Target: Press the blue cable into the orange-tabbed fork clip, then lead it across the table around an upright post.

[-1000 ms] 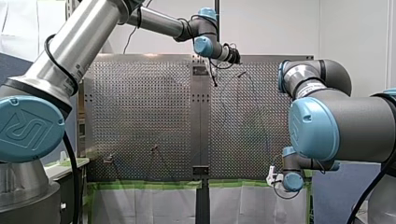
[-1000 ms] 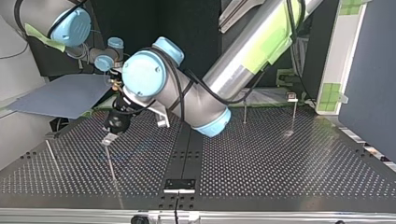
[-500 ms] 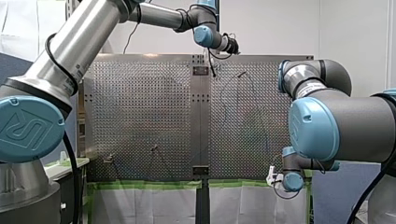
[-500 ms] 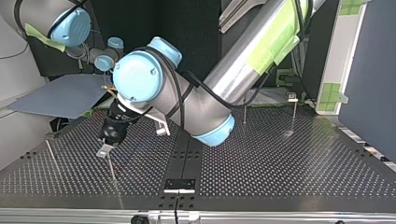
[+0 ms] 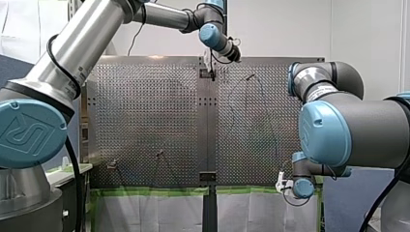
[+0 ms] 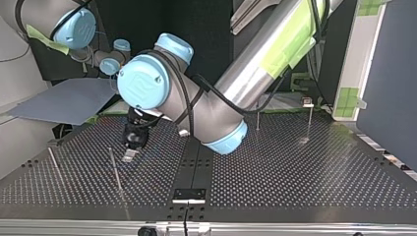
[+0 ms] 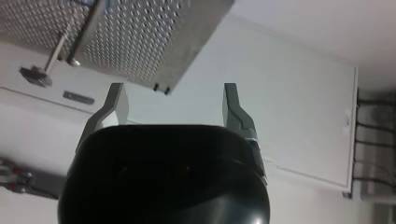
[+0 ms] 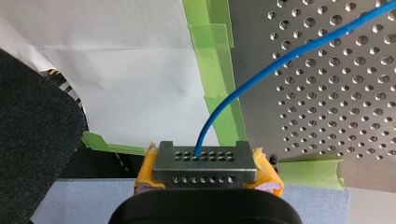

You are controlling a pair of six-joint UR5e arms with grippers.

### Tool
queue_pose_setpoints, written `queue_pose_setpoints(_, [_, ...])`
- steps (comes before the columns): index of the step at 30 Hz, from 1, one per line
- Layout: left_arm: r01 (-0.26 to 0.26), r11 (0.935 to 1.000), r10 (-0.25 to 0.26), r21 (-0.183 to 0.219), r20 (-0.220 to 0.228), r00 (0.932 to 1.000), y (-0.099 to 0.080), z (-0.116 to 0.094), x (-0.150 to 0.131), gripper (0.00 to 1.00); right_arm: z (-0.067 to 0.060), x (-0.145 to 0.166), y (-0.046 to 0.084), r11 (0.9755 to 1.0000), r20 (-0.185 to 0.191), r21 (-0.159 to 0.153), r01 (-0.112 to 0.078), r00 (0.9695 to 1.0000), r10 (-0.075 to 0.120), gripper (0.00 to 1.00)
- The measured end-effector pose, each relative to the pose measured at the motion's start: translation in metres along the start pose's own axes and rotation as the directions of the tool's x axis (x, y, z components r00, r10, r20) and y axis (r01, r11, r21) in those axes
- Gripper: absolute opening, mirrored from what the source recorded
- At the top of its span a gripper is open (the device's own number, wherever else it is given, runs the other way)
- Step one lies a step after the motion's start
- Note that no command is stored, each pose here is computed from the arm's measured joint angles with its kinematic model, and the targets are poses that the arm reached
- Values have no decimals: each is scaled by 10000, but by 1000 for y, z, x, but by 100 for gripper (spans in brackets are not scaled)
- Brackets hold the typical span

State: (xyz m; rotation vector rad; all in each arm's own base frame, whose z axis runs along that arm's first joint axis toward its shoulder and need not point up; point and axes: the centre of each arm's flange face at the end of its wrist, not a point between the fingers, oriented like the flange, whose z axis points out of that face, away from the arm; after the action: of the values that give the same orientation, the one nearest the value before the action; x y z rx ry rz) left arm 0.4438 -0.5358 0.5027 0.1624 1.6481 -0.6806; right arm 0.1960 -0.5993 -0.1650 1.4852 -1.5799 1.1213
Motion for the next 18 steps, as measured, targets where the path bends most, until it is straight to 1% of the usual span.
queue_pose_setpoints(4, [-172,9989,167,-441,-117,9998,5,-3,1,100,0,0,0,10000,1,-2,1,10000,-1,0])
queue_pose_setpoints(7, [-382,9963,364,-776,-237,9991,8,-6,2,100,0,0,0,10000,-1,-4,2,10000,-2,0])
queue_pose_setpoints(12, [-686,9891,632,-1304,-447,9970,13,-10,3,100,0,0,-1,10000,1,9,7,10000,-7,0])
queue_pose_setpoints(18, [-772,9802,719,-1821,-358,9968,18,-12,2,100,0,0,-1,10000,3,17,7,10000,-7,0])
